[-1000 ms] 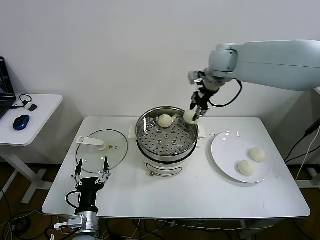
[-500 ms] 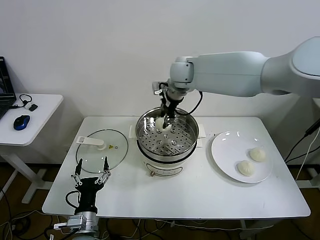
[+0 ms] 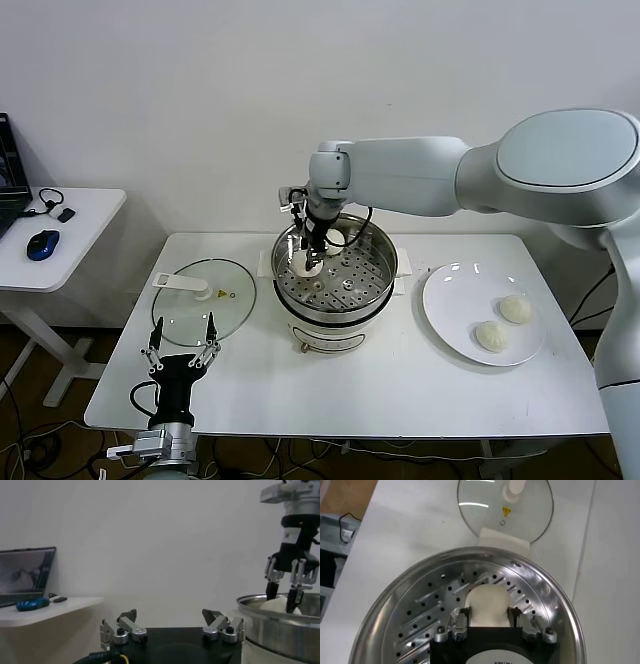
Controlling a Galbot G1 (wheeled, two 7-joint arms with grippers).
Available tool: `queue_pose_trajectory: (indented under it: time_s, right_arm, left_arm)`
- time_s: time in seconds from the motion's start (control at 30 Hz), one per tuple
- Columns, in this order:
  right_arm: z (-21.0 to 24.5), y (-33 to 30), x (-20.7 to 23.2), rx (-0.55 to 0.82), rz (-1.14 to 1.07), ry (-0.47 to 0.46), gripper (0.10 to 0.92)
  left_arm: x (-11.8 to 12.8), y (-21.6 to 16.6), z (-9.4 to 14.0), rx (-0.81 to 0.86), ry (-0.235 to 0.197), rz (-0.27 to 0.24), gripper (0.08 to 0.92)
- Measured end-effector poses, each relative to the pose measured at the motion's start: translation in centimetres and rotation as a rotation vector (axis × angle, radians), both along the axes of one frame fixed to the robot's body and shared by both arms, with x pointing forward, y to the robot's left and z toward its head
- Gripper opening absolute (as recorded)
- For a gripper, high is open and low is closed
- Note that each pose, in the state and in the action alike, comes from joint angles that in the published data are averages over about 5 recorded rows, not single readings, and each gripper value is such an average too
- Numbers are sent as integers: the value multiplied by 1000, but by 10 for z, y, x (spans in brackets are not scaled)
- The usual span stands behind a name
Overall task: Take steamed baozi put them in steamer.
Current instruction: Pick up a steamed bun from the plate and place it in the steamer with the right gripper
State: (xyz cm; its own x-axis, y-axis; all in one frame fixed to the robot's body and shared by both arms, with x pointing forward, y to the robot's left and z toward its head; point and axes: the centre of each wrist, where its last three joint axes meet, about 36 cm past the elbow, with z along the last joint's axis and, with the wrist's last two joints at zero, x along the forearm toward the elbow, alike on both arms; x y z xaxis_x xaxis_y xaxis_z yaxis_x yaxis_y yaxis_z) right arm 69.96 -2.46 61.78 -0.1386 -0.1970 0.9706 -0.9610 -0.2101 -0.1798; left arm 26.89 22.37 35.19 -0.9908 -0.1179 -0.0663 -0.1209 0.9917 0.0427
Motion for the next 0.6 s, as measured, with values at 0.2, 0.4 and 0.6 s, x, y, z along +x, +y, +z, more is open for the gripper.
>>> queue_pose_trajectory:
  time_s: [0.2,0.4,0.6]
  right_arm:
    - [-7,7,3,1,-1,-8,566]
    - [-5,8,5,14,-5,-10,737]
    - [4,1,5,22,-7,-7,820]
  left_arm:
    - [0,0,0,-2,1,3,823]
    - [0,-1,1,-3,0,3,823]
    - [-2,0,3,0,-1,4,823]
